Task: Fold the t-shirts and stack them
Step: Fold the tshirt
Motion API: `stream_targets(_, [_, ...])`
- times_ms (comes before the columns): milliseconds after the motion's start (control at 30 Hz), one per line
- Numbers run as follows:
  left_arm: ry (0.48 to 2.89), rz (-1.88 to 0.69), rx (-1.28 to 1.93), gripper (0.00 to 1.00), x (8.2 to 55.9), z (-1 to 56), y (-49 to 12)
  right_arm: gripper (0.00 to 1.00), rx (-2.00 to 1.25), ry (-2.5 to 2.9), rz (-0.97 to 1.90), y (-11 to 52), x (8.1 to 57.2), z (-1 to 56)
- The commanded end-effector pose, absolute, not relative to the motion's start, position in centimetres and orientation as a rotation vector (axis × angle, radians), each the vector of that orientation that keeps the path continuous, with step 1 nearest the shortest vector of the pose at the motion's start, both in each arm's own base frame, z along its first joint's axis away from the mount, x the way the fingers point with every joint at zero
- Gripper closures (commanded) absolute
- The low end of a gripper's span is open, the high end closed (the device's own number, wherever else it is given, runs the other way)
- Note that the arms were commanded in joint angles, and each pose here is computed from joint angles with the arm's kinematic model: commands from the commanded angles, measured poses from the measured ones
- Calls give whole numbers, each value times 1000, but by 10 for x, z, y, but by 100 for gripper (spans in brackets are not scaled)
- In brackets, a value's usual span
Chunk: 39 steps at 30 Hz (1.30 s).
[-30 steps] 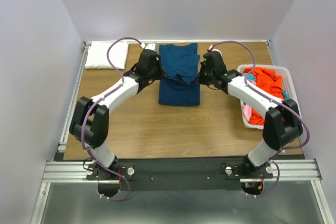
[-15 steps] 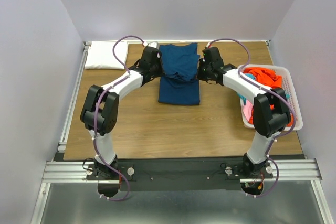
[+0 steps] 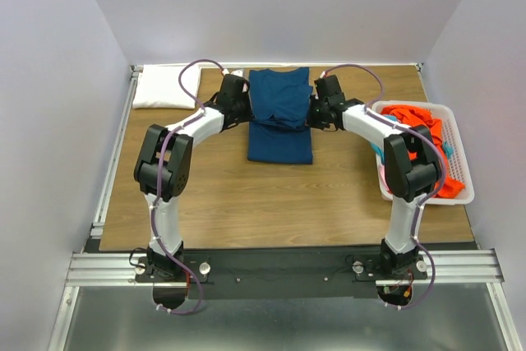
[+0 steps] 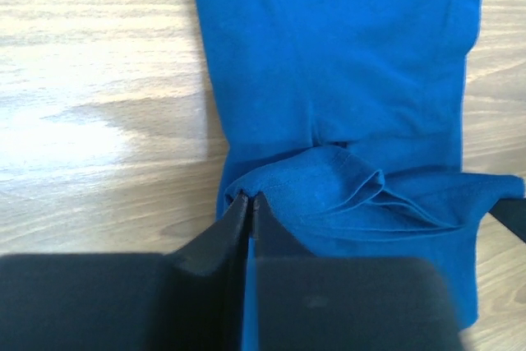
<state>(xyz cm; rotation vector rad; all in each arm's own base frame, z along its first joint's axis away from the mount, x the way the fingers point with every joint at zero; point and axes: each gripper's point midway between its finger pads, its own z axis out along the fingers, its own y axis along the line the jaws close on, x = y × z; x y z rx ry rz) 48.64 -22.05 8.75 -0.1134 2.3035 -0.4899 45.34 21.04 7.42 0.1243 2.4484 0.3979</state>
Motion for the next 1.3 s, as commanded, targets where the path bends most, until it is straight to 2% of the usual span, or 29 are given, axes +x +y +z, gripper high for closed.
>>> stream_targets(0, [2307,-509,-81,80,493,84,-219,93,114,2437,436,214,464,75])
stream_targets(67, [2301,-521,-66,64,493,85,-220,85,108,2434,440,215,465,76])
stream_targets(100, [2292,-536,-50,59,492,91,-222,82,97,2431,446,216,465,79])
stream_targets(133, [2285,-547,-40,46,491,94,-223,68,88,2417,455,217,466,86])
stream_targets(233, [2243,-563,-25,30,488,117,-223,57,43,2392,487,219,462,101])
stream_targets(267, [2239,-560,-27,22,484,118,-221,45,37,2383,498,220,460,107])
stream_targets(333, [2201,-564,-43,2,478,136,-217,43,14,2368,529,220,449,119])
stream_targets(400, [2195,-575,-55,2,464,140,-213,38,0,2371,559,220,434,123])
stream_targets(433, [2215,-572,-60,2,454,131,-210,25,-10,2374,569,222,428,123])
stream_targets(467, [2218,-581,-58,2,448,130,-209,17,-22,2378,582,224,422,123])
stream_targets(500, [2226,-586,-59,2,441,128,-209,0,-62,2379,624,232,414,126])
stream_targets(633, [2224,-593,-92,2,409,130,-197,0,-167,2411,723,256,390,116])
stream_targets(833, [2268,-579,-149,2,358,106,-176,0,-296,2416,807,294,394,107])
stream_targets(1067, [2313,-580,-191,2,337,87,-170,0,-444,2386,1054,366,423,95])
stream_targets(1267, [2333,-575,-197,2,335,80,-170,0,-401,2349,996,386,476,73])
